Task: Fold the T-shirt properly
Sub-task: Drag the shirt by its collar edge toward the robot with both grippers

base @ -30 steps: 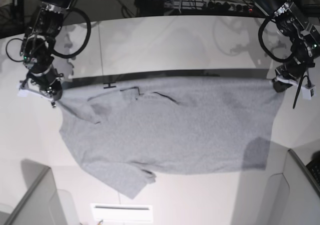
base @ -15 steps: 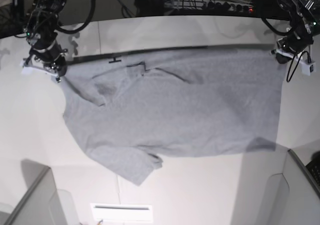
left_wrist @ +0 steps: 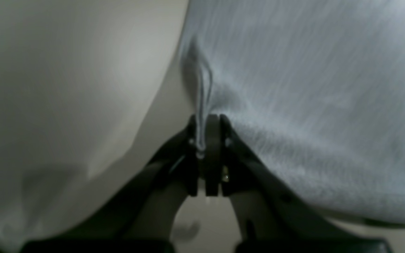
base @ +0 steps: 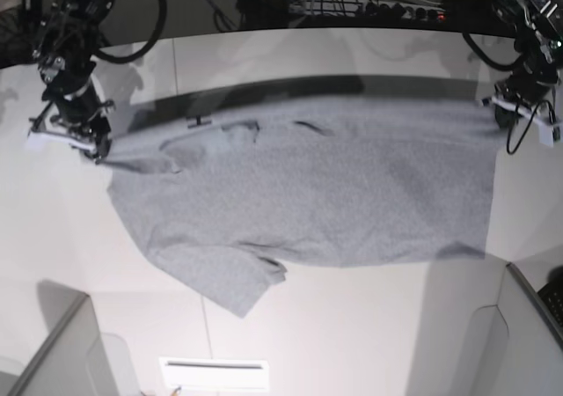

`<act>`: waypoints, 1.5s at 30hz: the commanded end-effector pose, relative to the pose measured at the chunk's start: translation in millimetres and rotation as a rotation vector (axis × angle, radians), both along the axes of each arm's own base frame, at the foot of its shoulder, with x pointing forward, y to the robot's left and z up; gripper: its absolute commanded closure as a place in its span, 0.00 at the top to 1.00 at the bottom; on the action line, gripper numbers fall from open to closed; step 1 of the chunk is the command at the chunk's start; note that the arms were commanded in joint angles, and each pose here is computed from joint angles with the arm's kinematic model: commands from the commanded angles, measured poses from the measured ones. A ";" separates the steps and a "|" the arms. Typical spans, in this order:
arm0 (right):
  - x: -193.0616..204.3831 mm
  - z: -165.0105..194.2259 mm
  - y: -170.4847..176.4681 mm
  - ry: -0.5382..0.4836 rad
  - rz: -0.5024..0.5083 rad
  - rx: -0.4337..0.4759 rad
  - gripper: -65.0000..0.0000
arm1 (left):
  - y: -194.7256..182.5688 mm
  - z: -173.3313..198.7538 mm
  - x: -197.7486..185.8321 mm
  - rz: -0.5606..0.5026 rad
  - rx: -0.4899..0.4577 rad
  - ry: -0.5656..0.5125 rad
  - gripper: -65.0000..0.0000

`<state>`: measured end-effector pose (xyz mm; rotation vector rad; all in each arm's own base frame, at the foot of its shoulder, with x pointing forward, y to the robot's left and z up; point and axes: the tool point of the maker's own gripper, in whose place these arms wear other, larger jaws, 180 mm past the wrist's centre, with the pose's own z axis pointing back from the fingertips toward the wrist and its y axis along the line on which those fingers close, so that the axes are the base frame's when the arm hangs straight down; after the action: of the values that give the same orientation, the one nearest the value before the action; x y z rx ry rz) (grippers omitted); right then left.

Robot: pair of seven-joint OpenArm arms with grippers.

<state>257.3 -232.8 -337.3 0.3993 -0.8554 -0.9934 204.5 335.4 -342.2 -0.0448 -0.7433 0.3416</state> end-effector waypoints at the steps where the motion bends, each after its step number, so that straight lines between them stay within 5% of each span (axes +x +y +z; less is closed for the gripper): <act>1: 9.4 14.8 0.2 -0.053 0.005 0.005 0.00 | 4.6 17.5 10.9 -0.013 0.039 -0.056 0.00; 5: 15.6 24.8 14.9 -0.110 0.036 0.130 0.00 | 18.9 38.0 10.6 0.044 0.030 -0.137 0.00; 18: 13.0 25.0 21.0 -0.117 0.063 0.133 0.00 | 29.7 41.7 -5.7 0.054 0.000 -0.087 0.00; 33: -56.0 -46.2 12.9 0.133 0.024 0.153 0.00 | 32.6 10.4 -61.6 0.071 0.002 0.084 0.00; 38: -78.0 -61.4 2.1 0.225 0.011 0.043 0.00 | 35.2 -9.4 -76.2 0.102 -0.048 0.136 0.00; 45: -98.5 -71.1 1.6 0.264 -0.022 0.023 0.00 | 30.3 -37.4 -86.1 0.114 -0.124 0.197 0.00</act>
<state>155.3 -223.2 -415.8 0.2915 -0.5690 -1.0674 112.3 360.4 -388.6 -0.0972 -0.4979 0.5102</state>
